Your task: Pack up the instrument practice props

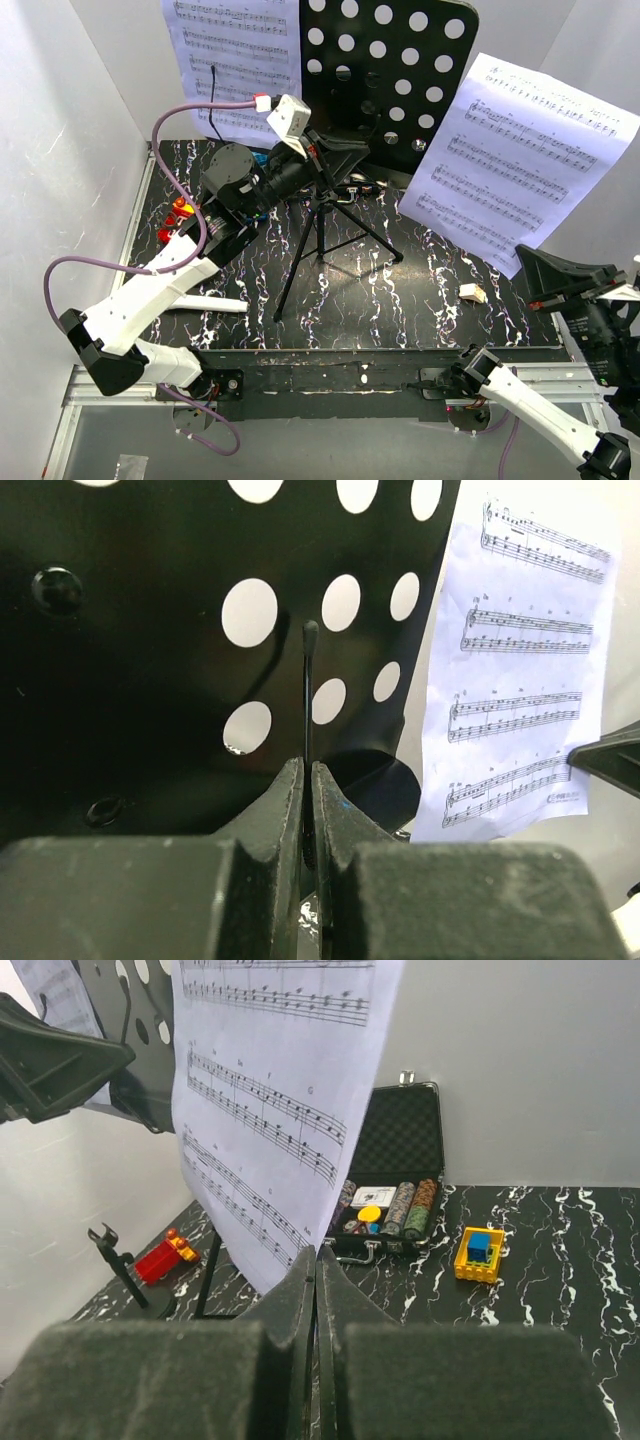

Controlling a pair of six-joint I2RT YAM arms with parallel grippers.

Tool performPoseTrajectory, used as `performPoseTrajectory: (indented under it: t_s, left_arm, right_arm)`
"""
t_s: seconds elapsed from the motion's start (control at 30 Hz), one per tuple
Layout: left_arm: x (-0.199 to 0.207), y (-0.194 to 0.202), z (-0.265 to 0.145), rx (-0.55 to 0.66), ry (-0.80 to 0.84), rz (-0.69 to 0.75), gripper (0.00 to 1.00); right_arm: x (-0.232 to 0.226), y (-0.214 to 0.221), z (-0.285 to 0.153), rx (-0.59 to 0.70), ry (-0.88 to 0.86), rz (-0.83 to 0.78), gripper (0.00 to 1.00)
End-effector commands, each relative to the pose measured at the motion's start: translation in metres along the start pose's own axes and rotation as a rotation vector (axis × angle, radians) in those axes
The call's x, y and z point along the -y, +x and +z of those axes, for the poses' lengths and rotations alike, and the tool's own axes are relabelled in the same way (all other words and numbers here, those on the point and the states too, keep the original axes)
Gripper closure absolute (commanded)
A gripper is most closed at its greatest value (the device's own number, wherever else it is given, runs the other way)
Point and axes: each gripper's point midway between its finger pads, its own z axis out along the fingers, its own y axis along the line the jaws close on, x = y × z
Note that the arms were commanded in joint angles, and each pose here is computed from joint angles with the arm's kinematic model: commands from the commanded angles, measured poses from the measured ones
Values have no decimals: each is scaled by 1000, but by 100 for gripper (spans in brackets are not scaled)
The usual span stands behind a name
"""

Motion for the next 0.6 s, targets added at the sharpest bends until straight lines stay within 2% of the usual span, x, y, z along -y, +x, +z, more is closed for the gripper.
performPoseTrajectory:
  t_s: [0.0,0.13,0.17,0.27,0.3,0.4,0.57]
  left_arm:
    - [0,-5,-11,9,-12,37,100]
    - [-1,-2,-13,12,-15,38,100]
    - [0,-1,-14,11,-13,37,95]
    - [2,-1,-20,15,-8,33,53]
    - [3,-1,-22,14,-5,30,45]
    - [5,0,-31,16,-7,15,32]
    - [15,-5,-52,30,14,-18,24]
  right_arm:
    - [6,-19,-20,53,2,56,99]
    - [13,-9,-26,35,22,52,99]
    - [15,-5,-26,28,30,47,99]
    - [22,10,-26,-3,64,47,99]
    - [24,16,-25,-16,79,52,99]
    - [32,30,-23,-39,128,51,99]
    - [52,67,-19,-118,260,51,99]
